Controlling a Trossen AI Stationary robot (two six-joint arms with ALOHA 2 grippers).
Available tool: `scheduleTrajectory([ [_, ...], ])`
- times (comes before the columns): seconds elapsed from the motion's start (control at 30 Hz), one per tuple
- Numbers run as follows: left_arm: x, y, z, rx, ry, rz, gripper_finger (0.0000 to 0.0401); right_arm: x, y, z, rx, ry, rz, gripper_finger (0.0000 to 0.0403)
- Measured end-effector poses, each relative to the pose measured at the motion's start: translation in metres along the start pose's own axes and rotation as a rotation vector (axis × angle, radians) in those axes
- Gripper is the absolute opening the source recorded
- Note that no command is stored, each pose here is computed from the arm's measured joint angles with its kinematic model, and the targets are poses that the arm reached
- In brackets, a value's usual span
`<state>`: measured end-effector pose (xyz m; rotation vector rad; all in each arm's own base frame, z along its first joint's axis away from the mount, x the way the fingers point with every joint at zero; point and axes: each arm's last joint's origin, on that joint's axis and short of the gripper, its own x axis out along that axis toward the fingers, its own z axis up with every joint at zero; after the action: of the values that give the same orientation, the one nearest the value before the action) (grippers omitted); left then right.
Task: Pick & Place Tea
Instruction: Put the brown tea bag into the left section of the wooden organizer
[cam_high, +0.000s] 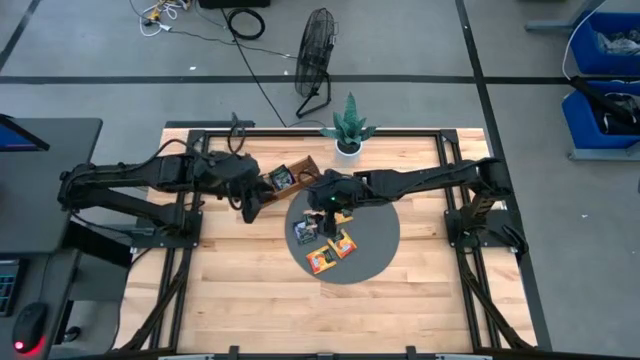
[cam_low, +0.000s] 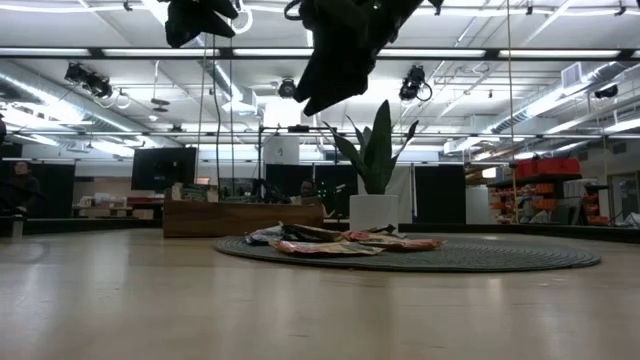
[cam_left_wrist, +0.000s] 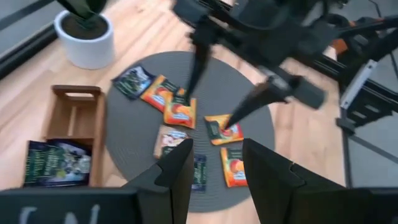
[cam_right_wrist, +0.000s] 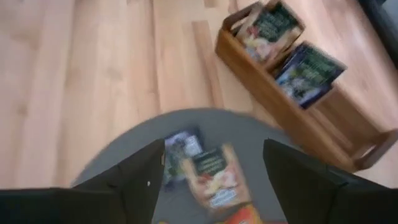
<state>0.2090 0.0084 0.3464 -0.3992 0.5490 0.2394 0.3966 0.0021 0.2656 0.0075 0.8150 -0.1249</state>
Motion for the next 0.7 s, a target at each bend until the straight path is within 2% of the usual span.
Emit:
scheduleTrajectory([
  [0.3,-0.001,-0.009,-0.005,0.028,0.011,-0.016,0.0142,0.029,0.002,-0.015,-0.095,0.104,-0.022,0.0280],
  [0.7,-0.001,-0.009,-0.006,0.027,0.016,-0.013,0.0142,0.066,-0.009,-0.039,-0.134,0.267,-0.009,0.0280],
])
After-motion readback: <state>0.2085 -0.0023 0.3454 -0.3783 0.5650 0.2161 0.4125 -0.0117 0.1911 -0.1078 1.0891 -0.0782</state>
